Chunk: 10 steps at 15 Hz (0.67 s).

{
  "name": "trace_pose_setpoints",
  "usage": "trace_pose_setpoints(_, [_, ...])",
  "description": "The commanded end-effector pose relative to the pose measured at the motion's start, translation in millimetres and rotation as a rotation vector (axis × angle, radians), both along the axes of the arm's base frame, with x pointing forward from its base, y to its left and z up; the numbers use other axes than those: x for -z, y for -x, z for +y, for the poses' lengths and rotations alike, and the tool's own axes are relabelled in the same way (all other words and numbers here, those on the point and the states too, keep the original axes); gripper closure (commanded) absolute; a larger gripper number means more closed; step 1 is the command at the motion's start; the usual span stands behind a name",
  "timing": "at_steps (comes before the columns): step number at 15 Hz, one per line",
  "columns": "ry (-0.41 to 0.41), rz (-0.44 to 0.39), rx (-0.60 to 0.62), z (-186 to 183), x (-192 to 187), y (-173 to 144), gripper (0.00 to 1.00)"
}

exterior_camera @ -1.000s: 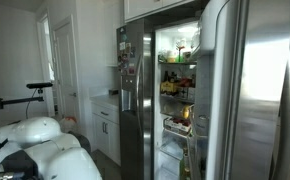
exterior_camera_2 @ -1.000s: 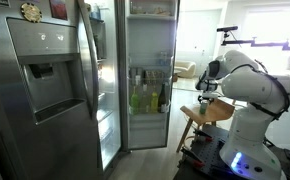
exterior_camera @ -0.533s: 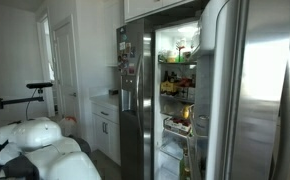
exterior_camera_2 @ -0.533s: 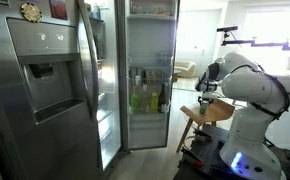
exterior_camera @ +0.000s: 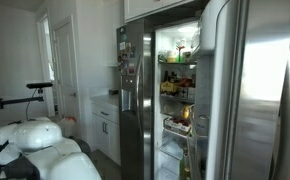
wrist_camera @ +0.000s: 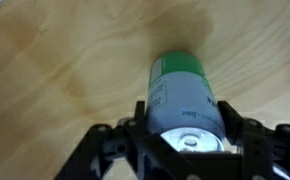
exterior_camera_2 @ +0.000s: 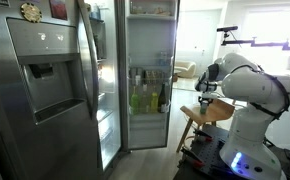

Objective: Remove the green can from the stool and place it in the fridge

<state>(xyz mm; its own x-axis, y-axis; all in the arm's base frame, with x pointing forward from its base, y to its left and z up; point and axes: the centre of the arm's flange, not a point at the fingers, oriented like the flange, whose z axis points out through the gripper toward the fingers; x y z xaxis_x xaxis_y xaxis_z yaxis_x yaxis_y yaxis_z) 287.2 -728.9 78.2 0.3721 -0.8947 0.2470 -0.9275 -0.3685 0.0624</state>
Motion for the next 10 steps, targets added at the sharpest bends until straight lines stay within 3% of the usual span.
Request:
trace_pose_setpoints(1, [0.007,0.008,0.003,-5.0,-16.0,-10.7,0.53])
trace_pose_setpoints(10, [0.057,-0.082,-0.128,32.6,-105.9,-56.1,0.53])
